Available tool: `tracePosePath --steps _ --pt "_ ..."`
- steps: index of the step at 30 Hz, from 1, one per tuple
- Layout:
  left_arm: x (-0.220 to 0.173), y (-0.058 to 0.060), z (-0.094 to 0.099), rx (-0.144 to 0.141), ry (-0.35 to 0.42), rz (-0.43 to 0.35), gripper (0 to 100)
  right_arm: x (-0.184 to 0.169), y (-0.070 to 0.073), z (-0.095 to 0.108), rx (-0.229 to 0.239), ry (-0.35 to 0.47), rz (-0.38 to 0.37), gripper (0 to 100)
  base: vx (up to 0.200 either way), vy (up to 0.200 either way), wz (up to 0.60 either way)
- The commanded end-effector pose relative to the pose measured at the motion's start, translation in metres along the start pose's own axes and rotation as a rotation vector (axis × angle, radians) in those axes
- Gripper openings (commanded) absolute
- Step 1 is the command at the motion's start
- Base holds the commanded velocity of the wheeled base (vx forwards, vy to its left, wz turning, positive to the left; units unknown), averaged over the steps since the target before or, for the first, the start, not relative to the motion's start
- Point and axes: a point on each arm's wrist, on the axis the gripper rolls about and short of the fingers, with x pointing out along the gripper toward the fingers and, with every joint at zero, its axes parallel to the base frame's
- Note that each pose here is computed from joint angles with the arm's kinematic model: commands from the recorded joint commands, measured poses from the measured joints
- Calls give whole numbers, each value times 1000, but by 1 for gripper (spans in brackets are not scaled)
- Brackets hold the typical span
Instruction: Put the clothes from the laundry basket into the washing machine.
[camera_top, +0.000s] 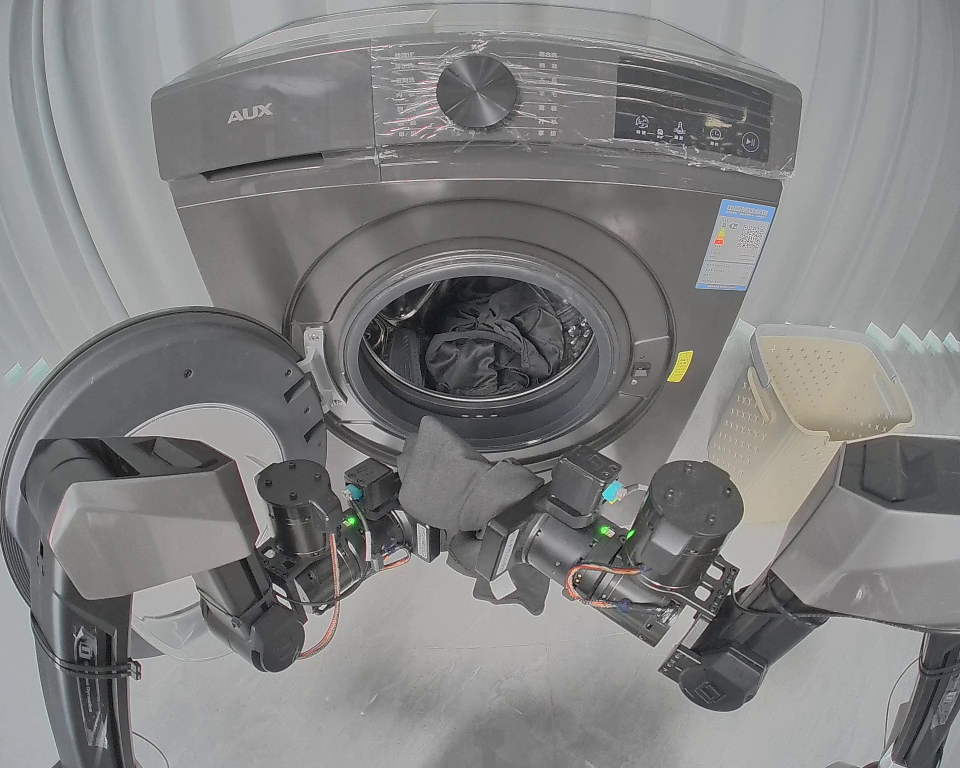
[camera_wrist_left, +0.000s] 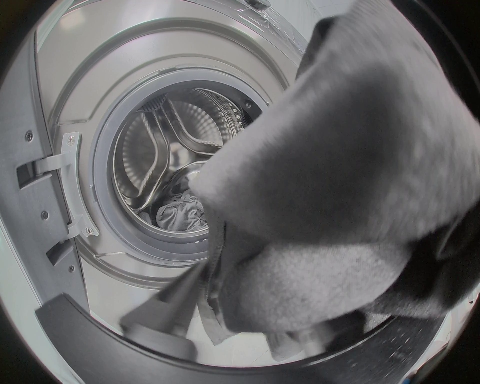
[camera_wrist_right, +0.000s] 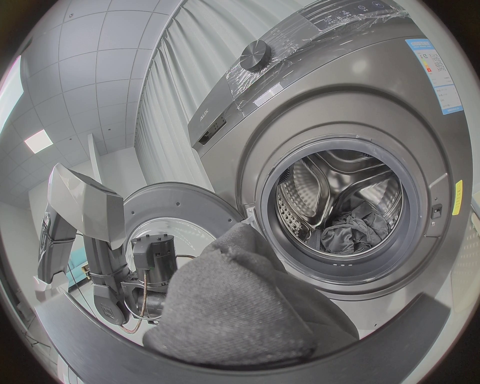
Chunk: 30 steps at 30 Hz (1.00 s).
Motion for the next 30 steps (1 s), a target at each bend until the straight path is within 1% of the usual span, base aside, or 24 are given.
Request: tracePosePath --steps 1,2,5,9,10,13,16,22,24,27,30 --pt "1 -3 1 3 -4 -12 0 1 -2 -3 -1 7 -3 0 0 0 0" --pt "1 -7 1 3 -3 -22 0 2 -5 -1 -2 -1 -11 0 0 0 0" --pt "-1 -11 1 2 3 -35 0 3 -9 0 -4 -5 -21 0 0 0 0" --pt "-4 -12 2 4 6 -57 0 5 -16 3 -7 -22 -38 0 0 0 0" --pt "-5 -11 2 6 8 -55 100 5 -16 3 -7 -22 -37 0 0 0 0" --pt "-11 -13 2 3 19 -96 100 8 -23 7 -10 -40 -49 0 0 0 0" --pt "-13 -14 0 0 32 -121 100 8 -24 7 -12 -40 -49 0 0 0 0" --pt "-16 -13 7 0 15 -128 100 8 -29 4 -14 -29 -51 0 0 0 0" --pt "-17 -14 10 2 5 -149 100 8 -30 1 -14 -22 -54 0 0 0 0" --pt "-21 -16 10 1 14 -192 100 9 -34 -1 -15 -18 -62 0 0 0 0" --pt "-21 -16 11 2 9 -198 100 10 -35 -2 -15 -14 -58 0 0 0 0"
